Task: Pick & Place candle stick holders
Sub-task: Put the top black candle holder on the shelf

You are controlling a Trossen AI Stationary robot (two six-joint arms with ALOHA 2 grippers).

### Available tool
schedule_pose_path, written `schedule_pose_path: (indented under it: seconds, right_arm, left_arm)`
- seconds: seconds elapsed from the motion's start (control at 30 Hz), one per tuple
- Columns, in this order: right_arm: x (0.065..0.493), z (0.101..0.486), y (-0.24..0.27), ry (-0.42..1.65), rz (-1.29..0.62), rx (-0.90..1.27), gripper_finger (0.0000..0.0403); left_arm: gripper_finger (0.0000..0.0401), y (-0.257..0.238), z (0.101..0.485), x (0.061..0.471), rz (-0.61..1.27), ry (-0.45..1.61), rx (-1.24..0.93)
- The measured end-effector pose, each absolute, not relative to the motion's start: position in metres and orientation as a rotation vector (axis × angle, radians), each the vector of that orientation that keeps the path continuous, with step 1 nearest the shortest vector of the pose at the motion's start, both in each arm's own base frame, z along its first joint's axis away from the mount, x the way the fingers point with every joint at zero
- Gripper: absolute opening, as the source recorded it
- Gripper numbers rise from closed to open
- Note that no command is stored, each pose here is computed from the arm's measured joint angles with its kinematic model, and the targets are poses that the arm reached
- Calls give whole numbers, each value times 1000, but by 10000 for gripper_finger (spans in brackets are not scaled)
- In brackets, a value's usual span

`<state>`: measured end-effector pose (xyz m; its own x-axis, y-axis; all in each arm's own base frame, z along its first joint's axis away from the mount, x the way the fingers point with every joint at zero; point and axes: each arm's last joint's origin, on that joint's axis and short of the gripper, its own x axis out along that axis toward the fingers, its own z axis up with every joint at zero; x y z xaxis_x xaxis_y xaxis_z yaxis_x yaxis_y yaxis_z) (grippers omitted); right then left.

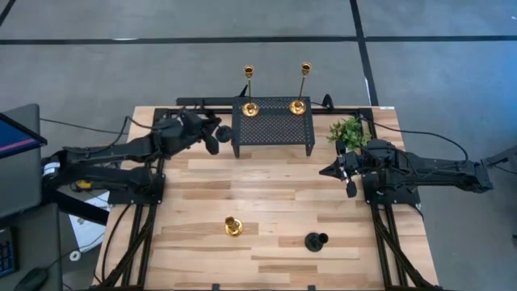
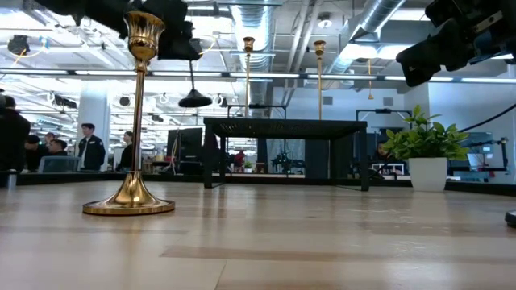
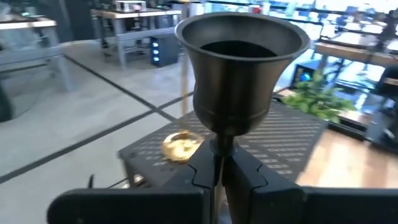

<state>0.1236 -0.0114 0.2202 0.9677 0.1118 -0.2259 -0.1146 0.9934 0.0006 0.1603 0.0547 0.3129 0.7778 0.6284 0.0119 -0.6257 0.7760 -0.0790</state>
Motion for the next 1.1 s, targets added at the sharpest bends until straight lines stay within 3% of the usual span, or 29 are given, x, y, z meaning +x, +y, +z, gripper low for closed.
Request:
schedule_pose_path:
  seconds: [0.53, 1.1]
  right_arm:
    - [124, 220, -11, 227, 114, -12, 0]
    - [124, 220, -11, 227, 115, -12, 0]
  left_arm:
    - [13, 53, 326, 216, 609, 3, -27]
    - [13, 52, 326, 241, 552, -12, 16]
